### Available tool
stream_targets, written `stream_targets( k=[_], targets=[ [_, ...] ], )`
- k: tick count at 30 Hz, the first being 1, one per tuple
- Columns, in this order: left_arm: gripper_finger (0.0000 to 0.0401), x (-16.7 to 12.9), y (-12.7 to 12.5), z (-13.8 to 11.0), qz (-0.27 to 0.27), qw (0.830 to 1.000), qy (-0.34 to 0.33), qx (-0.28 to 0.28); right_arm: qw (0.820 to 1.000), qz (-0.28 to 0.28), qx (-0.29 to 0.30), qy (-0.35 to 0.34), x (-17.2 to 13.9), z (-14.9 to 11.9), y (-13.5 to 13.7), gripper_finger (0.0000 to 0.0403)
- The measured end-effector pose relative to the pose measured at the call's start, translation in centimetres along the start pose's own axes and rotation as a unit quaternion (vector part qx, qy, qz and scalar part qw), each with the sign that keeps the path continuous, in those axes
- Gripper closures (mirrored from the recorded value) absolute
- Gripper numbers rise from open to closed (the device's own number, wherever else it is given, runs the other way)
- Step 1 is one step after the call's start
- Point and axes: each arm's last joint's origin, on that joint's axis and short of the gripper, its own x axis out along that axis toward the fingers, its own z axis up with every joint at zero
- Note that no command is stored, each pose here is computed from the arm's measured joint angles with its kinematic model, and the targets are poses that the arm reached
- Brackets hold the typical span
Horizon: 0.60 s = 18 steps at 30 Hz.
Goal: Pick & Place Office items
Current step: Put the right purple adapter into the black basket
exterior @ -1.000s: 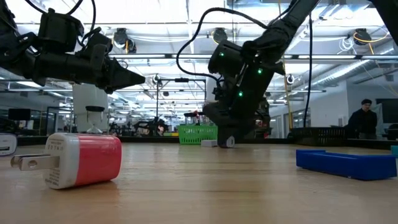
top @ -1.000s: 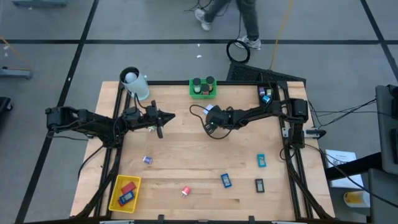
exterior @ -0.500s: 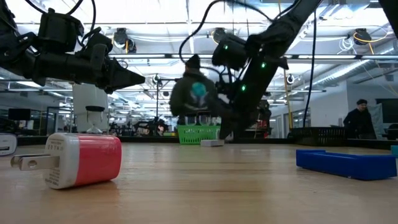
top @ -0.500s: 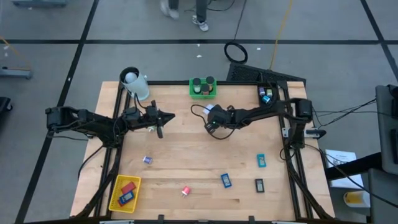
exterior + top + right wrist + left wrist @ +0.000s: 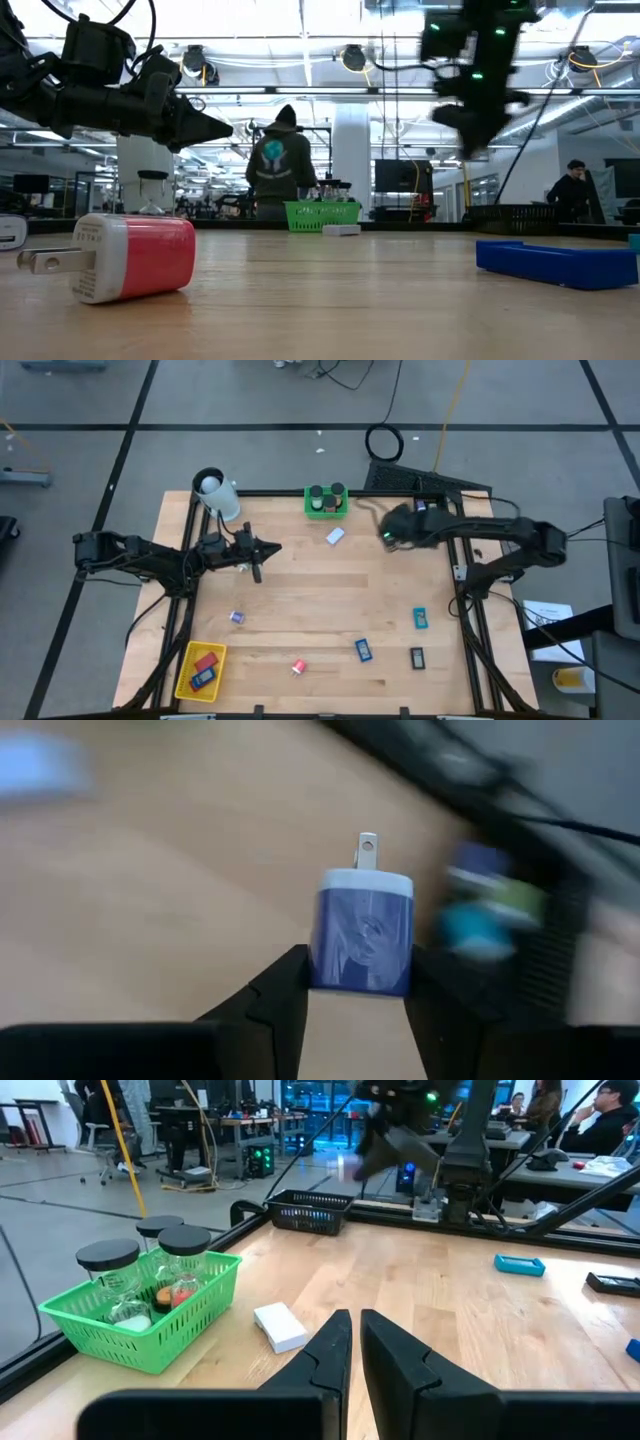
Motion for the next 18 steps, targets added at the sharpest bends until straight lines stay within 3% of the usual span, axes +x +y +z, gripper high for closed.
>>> stream_targets(
  k=[3,8,13,18],
  targets=[
    [0.0366,0.0,0.0,0.0,0.0,1.0,0.0,0.0,0.999,-0.042,0.01,0.023,1.2,-0.6,-3.6,0.0268],
    [0.0366,0.0,0.0,0.0,0.0,1.0,0.0,-0.002,0.995,-0.063,0.033,0.069,5.7,-3.1,-7.5,0.0269],
    [0.0366,0.0,0.0,0.0,0.0,1.0,0.0,-0.002,0.993,-0.078,0.05,0.073,9.0,-5.1,-9.3,0.0269],
    [0.0366,0.0,0.0,0.0,0.0,1.0,-0.001,-0.002,0.993,-0.086,0.051,0.063,9.7,-5.3,-9.6,0.0268]
  ],
)
